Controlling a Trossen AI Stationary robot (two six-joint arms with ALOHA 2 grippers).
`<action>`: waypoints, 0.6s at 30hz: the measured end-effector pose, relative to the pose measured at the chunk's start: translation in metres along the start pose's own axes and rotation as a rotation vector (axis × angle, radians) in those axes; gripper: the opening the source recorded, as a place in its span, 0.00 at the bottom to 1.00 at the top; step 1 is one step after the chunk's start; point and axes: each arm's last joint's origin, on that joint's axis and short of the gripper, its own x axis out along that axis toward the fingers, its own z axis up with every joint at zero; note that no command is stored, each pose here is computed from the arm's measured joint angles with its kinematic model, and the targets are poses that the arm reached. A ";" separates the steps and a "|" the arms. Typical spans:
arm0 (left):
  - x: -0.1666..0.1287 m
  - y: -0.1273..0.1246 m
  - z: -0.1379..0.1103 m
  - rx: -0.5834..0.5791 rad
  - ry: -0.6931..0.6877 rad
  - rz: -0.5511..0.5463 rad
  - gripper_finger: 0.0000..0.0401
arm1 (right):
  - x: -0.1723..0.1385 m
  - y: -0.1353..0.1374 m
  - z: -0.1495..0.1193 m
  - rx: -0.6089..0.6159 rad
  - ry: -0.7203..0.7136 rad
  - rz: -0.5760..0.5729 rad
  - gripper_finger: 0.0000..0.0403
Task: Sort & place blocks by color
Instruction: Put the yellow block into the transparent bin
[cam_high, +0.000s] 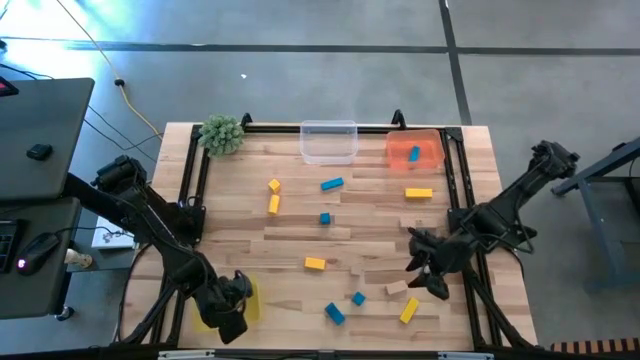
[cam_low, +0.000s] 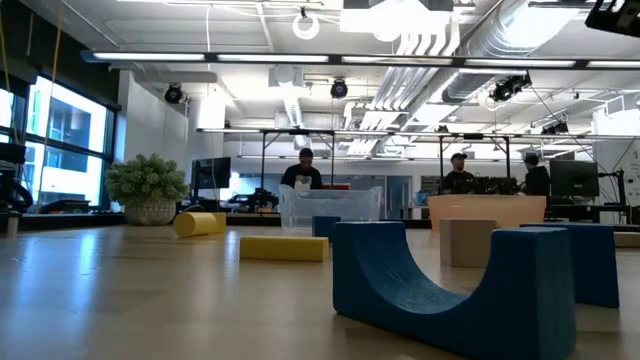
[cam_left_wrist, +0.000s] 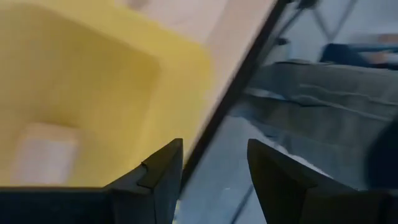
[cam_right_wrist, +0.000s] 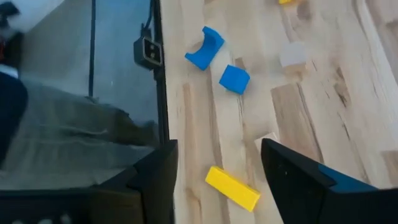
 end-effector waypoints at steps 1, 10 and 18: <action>0.000 -0.002 0.001 -0.016 -0.005 -0.022 0.42 | 0.000 0.001 -0.002 -0.043 0.005 0.005 0.56; -0.002 -0.016 0.012 -0.130 -0.086 -0.169 0.42 | 0.019 0.015 -0.022 -0.404 0.110 0.007 0.59; -0.003 -0.017 0.024 -0.216 -0.129 -0.197 0.42 | 0.053 0.026 -0.041 -0.617 0.215 -0.020 0.59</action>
